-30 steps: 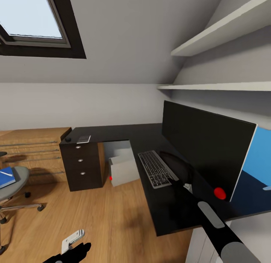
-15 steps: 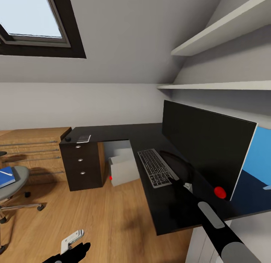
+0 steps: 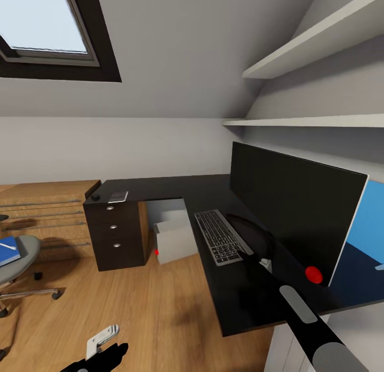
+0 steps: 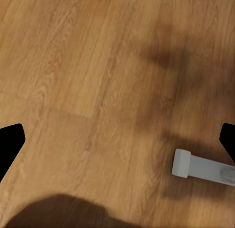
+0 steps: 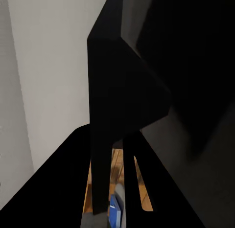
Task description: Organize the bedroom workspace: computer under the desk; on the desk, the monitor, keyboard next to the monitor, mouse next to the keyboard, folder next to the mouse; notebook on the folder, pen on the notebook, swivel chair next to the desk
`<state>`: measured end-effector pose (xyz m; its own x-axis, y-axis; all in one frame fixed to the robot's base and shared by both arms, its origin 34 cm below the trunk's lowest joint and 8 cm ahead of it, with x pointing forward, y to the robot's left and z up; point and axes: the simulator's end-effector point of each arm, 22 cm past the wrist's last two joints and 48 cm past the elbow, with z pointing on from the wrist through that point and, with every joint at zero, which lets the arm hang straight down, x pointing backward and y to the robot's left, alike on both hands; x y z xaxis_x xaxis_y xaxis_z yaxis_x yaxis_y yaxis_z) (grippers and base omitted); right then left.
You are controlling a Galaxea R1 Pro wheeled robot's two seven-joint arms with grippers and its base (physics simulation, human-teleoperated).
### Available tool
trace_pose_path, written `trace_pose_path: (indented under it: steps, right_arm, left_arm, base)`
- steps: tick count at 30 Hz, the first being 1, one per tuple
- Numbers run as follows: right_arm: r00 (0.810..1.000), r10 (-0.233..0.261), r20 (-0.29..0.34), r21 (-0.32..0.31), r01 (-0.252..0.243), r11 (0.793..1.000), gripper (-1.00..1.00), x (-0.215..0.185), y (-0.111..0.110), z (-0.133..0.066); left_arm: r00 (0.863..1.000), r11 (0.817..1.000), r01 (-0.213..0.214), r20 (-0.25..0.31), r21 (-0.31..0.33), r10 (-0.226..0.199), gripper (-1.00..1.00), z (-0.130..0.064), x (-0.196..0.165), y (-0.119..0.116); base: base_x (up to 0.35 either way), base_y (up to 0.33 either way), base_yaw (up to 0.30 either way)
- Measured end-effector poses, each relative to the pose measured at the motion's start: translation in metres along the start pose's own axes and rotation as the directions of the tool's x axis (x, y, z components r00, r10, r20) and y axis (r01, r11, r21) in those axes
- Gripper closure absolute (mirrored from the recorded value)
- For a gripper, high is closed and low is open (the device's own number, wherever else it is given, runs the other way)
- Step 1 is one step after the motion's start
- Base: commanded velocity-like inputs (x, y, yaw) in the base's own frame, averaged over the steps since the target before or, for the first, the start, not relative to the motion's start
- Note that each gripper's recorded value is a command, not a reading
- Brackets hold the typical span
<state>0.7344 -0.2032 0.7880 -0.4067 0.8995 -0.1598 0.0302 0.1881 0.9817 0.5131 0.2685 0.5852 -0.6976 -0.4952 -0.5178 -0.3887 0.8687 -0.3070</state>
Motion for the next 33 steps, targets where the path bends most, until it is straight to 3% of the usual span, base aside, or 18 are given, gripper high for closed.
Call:
trace_pose_path:
  steps: [20, 21, 28, 33]
  right_arm:
    - [1.000, 0.000, 0.005, 0.006, 0.000, 1.000, 1.00, -0.0015, -0.0014, -0.0002]
    - [1.000, 0.000, 0.005, 0.006, 0.000, 1.000, -1.00, -0.0015, -0.0014, -0.0002]
    - [1.000, -0.001, 0.005, 0.006, 0.000, 1.000, -1.00, -0.0014, -0.0014, -0.0001]
    - [1.000, 0.000, 0.005, 0.007, 0.000, 1.000, -1.00, -0.0015, -0.0018, 0.0001]
  left_arm:
    - [1.000, 1.000, 0.000, -0.002, -0.002, 0.000, -1.00, 0.0002, 0.0007, 0.0008]
    - [1.000, 1.000, 0.000, -0.002, -0.003, 0.000, -1.00, 0.0002, 0.0009, 0.0008]
    - [1.000, 1.000, 0.001, -0.001, -0.003, -0.001, -1.00, 0.0002, 0.0003, 0.0011]
    - [1.000, 1.000, 0.001, -0.001, -0.003, -0.001, -1.00, 0.0006, 0.0005, 0.0013]
  base:
    - [0.010, 0.000, 0.000]
    - [0.000, 0.000, 0.000]
    - [-0.008, -0.001, 0.000]
    - [-0.246, -0.060, 0.000]
